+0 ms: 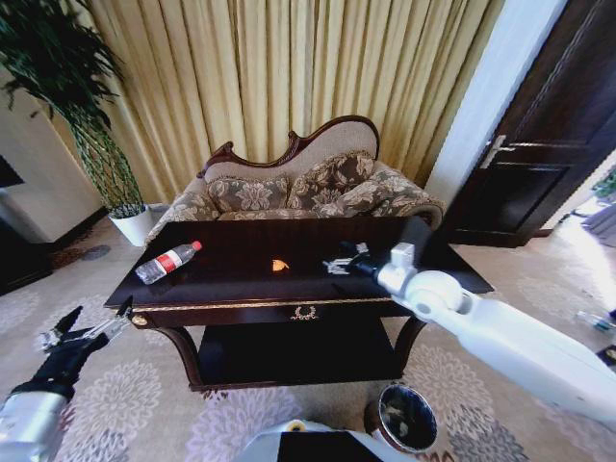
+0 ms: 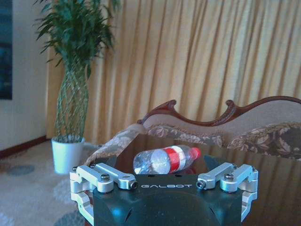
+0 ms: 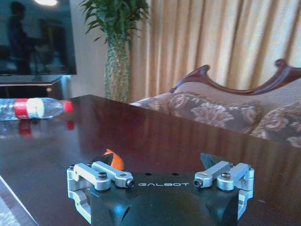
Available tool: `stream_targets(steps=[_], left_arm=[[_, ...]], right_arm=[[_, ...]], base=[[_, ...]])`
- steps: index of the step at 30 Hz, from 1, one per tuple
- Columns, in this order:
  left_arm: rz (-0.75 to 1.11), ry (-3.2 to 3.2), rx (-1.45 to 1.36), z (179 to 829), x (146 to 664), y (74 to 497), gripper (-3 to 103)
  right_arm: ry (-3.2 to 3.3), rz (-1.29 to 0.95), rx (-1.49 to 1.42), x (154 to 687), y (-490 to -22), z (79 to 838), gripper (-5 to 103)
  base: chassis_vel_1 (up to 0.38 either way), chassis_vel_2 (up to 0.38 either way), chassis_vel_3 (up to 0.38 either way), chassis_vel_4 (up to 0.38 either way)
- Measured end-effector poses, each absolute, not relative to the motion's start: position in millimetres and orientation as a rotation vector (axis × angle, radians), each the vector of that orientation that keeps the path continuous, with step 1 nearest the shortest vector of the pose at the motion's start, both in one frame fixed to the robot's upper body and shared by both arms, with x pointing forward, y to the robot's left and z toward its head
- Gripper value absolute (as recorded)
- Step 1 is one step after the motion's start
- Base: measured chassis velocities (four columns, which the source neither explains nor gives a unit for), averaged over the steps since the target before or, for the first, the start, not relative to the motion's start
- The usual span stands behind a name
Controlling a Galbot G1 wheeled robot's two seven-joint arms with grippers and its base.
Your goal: Move to the front of the table and place the trash on the table into the trash bin.
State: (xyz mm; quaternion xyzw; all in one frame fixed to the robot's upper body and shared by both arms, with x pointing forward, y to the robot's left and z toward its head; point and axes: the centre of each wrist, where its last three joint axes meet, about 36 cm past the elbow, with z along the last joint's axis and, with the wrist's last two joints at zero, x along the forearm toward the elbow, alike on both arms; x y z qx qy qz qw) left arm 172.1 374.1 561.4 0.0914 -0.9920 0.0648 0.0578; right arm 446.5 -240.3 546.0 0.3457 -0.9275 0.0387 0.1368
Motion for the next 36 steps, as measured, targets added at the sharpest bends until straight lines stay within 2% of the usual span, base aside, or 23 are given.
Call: stream_targets(steps=[14, 36], left_arm=[[0.211, -2.985, 0.271, 559, 171, 373, 100], [0.203, -2.961, 0.292, 555, 167, 371, 100]], right_arm=[[-2.64, 0.135, 1.046, 478, -180, 550, 100], [-2.529, 0.176, 0.832, 462, -121, 538, 100]], base=[[0.0, 0.0, 0.0, 0.0], [0.0, 0.0, 0.0, 0.0]])
